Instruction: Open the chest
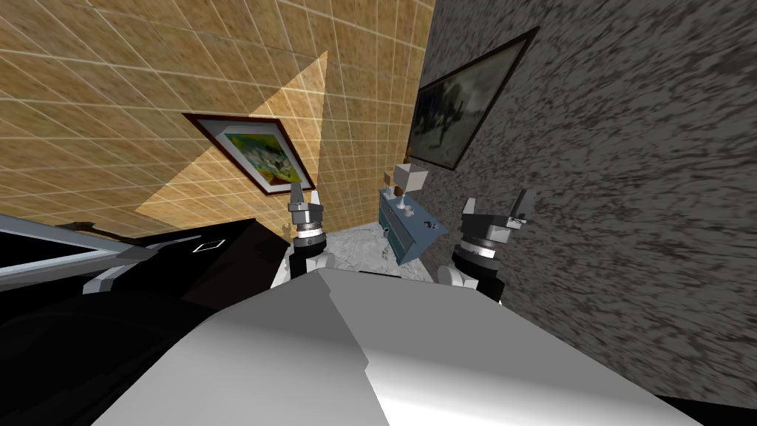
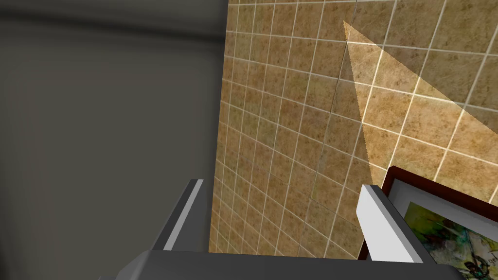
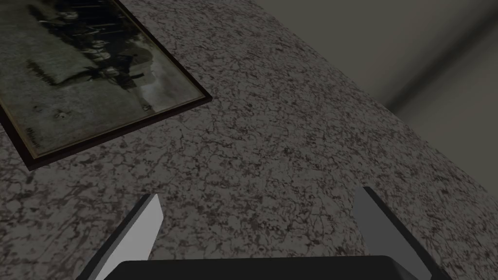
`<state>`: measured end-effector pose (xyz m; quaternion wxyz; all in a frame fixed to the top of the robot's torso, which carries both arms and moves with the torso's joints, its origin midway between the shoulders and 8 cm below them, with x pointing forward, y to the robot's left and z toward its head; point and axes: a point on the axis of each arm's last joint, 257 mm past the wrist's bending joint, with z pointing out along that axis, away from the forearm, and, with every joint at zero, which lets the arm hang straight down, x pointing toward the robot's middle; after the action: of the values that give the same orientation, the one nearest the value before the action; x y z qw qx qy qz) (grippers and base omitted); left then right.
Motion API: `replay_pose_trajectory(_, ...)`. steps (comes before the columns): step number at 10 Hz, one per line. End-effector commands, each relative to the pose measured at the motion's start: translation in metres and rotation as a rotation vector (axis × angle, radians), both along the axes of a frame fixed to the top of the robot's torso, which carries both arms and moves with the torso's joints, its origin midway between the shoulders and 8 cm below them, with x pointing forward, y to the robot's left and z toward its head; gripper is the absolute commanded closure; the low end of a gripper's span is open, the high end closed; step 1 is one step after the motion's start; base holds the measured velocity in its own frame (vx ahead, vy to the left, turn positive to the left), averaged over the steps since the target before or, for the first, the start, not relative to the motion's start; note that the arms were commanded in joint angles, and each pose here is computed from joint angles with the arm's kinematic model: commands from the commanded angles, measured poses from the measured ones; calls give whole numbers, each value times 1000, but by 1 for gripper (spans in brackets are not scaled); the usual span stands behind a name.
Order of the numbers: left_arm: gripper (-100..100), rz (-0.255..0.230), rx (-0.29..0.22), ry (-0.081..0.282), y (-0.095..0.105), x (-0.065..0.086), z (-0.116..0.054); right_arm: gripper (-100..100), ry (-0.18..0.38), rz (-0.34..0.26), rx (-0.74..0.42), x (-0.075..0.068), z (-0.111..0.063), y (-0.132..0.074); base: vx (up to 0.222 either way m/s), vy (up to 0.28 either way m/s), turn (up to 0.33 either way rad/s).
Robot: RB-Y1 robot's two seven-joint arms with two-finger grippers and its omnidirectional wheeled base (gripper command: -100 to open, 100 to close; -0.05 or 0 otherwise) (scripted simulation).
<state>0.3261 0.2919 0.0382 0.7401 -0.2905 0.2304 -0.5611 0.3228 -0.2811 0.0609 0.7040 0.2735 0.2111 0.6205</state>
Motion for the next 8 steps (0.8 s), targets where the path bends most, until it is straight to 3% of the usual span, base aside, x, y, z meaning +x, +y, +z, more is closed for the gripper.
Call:
replay_pose_trajectory(1, 0, 0, 0, 0, 0, 0, 0, 0, 0, 0, 0, 0, 0, 0, 0, 0, 0)
replay_pose_trajectory(8, 0, 0, 0, 0, 0, 0, 0, 0, 0, 0, 0, 0, 0, 0, 0, 0, 0)
